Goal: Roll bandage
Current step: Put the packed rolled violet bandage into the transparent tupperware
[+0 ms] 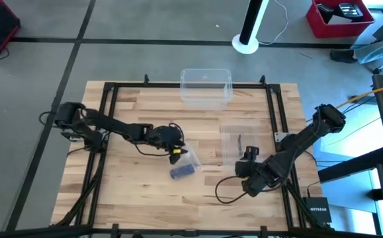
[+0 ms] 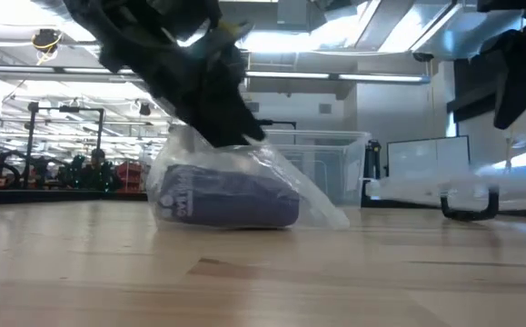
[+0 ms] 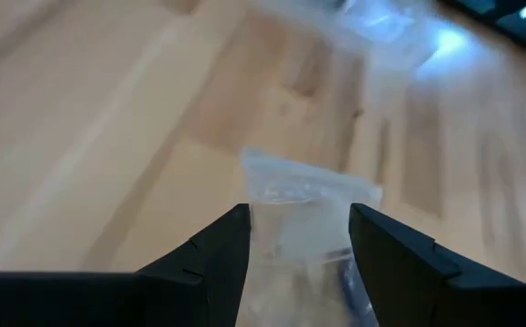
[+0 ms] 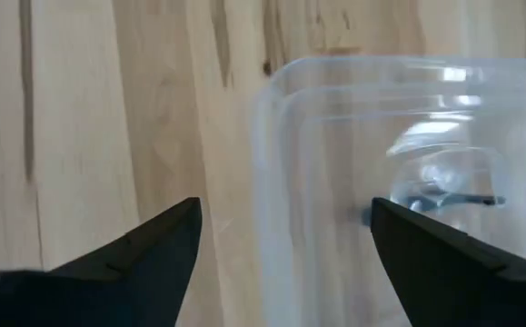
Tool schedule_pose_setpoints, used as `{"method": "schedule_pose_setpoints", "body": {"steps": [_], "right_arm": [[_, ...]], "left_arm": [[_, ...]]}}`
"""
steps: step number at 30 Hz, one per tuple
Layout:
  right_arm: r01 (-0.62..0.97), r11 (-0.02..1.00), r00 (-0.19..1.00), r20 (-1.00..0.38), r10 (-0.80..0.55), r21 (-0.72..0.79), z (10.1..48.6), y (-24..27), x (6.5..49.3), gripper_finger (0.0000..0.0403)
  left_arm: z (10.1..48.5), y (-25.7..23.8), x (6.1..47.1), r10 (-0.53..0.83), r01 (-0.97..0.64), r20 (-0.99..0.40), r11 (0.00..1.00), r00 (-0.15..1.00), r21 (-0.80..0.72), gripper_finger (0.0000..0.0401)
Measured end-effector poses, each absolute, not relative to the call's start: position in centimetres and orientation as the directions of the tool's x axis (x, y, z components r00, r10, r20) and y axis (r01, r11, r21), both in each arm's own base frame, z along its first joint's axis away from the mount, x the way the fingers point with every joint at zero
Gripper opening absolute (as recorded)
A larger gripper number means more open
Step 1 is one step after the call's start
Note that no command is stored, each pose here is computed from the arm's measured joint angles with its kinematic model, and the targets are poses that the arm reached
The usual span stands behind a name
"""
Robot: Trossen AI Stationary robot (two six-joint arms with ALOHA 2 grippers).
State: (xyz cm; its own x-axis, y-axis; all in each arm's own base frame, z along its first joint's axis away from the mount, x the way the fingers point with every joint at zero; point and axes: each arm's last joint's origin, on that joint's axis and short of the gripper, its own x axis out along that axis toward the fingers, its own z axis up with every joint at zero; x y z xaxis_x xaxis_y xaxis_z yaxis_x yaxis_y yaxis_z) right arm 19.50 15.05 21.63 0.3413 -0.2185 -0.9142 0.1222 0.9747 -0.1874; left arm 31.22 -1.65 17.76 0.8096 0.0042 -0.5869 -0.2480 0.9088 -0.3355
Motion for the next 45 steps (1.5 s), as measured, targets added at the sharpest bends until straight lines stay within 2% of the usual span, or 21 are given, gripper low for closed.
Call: {"method": "schedule_pose_setpoints", "body": {"steps": [4, 7, 11, 14, 16, 21, 24, 28, 36, 42, 45], "right_arm": [[0.134, 0.969, 0.371, -0.896, -0.244, -0.208, 21.7, 15.0, 19.7, 0.0321], [0.144, 0.964, 0.393, -0.881, -0.264, -0.225, 21.7, 14.9, 19.8, 0.0321], [0.156, 0.961, 0.427, -0.861, -0.275, -0.229, 21.1, 14.9, 19.9, 0.0321], [0.183, 0.957, 0.494, -0.821, -0.288, -0.225, 20.1, 14.9, 20.1, 0.0321], [0.213, 0.957, 0.549, -0.786, -0.283, -0.197, 19.3, 15.0, 20.3, 0.0321], [0.281, 0.960, 0.664, -0.726, -0.179, 0.020, 16.8, 14.2, 21.5, 0.0321], [0.285, 0.943, 0.764, -0.635, -0.115, 0.171, 16.0, 13.6, 22.4, 0.0321], [0.251, 0.920, 0.850, -0.524, -0.060, 0.301, 16.1, 12.9, 23.6, 0.0321], [0.216, 0.921, 0.854, -0.520, -0.018, 0.324, 14.4, 12.3, 25.3, 0.0321], [0.194, 0.927, 0.874, -0.487, -0.014, 0.321, 12.8, 12.8, 26.3, 0.0321], [0.215, 0.934, 0.880, -0.472, -0.058, 0.285, 12.1, 12.8, 26.6, 0.0321]], "left_arm": [[16.7, -1.9, 32.3, -0.064, -0.179, -0.544, 0.906, 0.837, -0.383, 0.0178], [16.1, -2.1, 32.6, -0.097, -0.148, -0.547, 0.910, 0.831, -0.386, 0.0157], [15.6, -2.1, 32.7, -0.102, -0.137, -0.559, 0.919, 0.823, -0.369, 0.0093], [15.6, -2.1, 32.7, -0.121, -0.101, -0.556, 0.930, 0.822, -0.352, 0.0031], [15.7, -2.2, 32.7, -0.124, -0.089, -0.550, 0.934, 0.826, -0.345, 0.0009], [16.1, -2.5, 32.9, -0.127, -0.055, -0.529, 0.948, 0.839, -0.315, 0.0002], [16.3, -2.6, 33.1, -0.120, -0.050, -0.525, 0.953, 0.843, -0.299, 0.0001], [17.2, -2.8, 33.3, -0.125, -0.020, -0.506, 0.963, 0.853, -0.270, 0.0001], [19.3, -3.6, 32.8, -0.106, 0.014, -0.451, 0.979, 0.886, -0.202, 0.0000], [19.5, -4.6, 32.6, -0.131, 0.064, -0.443, 0.985, 0.887, -0.163, 0.0000], [19.6, -4.8, 32.6, -0.138, 0.075, -0.436, 0.984, 0.889, -0.159, 0.0000]]}}
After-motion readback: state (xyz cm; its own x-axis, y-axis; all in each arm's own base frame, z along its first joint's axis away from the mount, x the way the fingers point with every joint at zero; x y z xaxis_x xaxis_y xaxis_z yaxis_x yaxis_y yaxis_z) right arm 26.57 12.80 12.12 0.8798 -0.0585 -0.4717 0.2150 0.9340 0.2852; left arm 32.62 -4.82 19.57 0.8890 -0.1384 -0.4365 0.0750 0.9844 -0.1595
